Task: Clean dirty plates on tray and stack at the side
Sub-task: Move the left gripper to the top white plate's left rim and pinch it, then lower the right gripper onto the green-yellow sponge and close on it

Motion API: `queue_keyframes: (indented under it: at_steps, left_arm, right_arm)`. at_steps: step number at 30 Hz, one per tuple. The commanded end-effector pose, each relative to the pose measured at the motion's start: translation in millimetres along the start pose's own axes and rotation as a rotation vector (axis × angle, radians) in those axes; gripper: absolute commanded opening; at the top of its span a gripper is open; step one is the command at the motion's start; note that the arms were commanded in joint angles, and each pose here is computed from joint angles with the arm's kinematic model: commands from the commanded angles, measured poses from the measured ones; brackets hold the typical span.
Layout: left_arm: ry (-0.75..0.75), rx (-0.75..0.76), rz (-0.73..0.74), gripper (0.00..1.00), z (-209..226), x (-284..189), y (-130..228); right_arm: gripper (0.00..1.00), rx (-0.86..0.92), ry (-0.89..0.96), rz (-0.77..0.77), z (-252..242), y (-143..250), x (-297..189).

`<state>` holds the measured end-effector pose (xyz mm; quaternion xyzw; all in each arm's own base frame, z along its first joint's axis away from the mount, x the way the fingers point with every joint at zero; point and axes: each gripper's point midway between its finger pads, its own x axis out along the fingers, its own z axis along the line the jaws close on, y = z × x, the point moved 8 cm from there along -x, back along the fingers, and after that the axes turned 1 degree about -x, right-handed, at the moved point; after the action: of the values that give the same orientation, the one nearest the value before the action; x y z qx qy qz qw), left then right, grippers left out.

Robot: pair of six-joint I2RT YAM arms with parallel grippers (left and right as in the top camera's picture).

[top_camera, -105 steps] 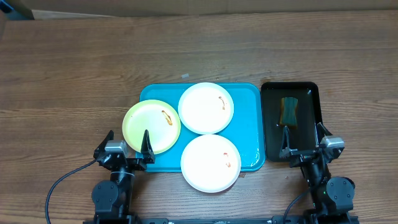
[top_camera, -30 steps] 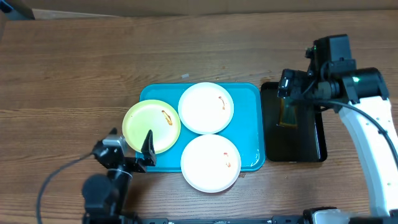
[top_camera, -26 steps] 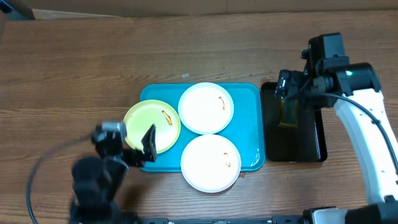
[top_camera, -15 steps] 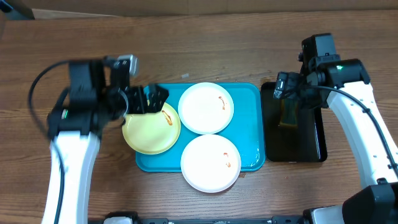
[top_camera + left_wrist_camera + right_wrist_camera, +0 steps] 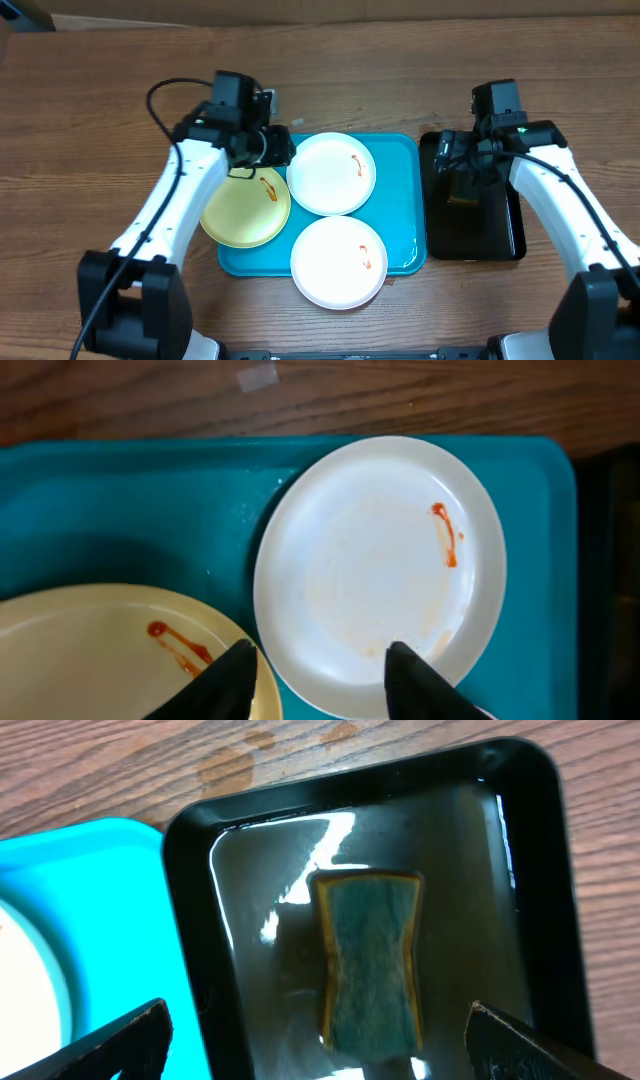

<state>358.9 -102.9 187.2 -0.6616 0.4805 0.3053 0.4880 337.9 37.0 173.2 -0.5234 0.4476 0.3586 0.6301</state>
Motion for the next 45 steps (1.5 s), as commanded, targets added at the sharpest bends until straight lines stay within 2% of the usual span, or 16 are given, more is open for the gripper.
queue_keyframes:
  at_steps: [1, 4, 7, 16, 21, 25, 31, 33, 34, 38, 41, 43, 45]
  left_arm:
    - [-0.093, 0.027, -0.020, 0.43, -3, 12, -4]
    - [-0.102, 0.043, 0.020, 0.50, -7, 26, 2]
    - [-0.157, 0.042, 0.047, 0.51, -3, 42, 6]
    - [-0.164, 0.036, 0.064, 0.49, 3, 74, 5]
    - [-0.165, 0.038, 0.068, 0.47, 5, 85, 6]
    - [-0.169, 0.037, 0.086, 0.39, 8, 96, 8]
    - [-0.172, 0.035, 0.094, 0.19, 10, 101, 10]
    - [-0.167, 0.037, 0.082, 0.05, 9, 101, 8]
    - [-0.162, 0.038, 0.078, 0.04, 8, 101, 7]
    - [-0.146, 0.041, 0.065, 0.05, 6, 102, 4]
    - [-0.146, 0.040, 0.067, 0.26, 6, 102, 5]
    - [-0.145, 0.039, 0.073, 0.31, 6, 102, 6]
    - [-0.149, 0.037, 0.084, 0.42, 7, 101, 8]
  right_arm:
    - [0.94, 0.002, 0.020, 0.027, -1, 1, 17]
    - [0.93, 0.000, 0.029, 0.056, -1, 2, 33]
    - [0.93, -0.003, 0.043, 0.100, -1, 6, 51]
    - [0.93, -0.006, 0.059, 0.149, -1, 11, 72]
    - [0.93, -0.006, 0.061, 0.125, -1, 8, 74]
    - [0.93, -0.008, 0.072, 0.100, -1, 4, 74]
    - [0.94, -0.009, 0.078, 0.103, -2, 4, 74]
    - [0.94, -0.010, 0.098, 0.093, -4, 3, 74]
    - [0.94, -0.010, 0.110, 0.088, -5, 3, 74]
    - [0.96, -0.012, 0.122, 0.085, -6, 3, 74]
    - [0.97, -0.013, 0.125, 0.098, -6, 5, 76]
    - [0.97, -0.013, 0.127, 0.103, -7, 7, 77]
    - [0.97, -0.013, 0.127, 0.103, -8, 10, 80]
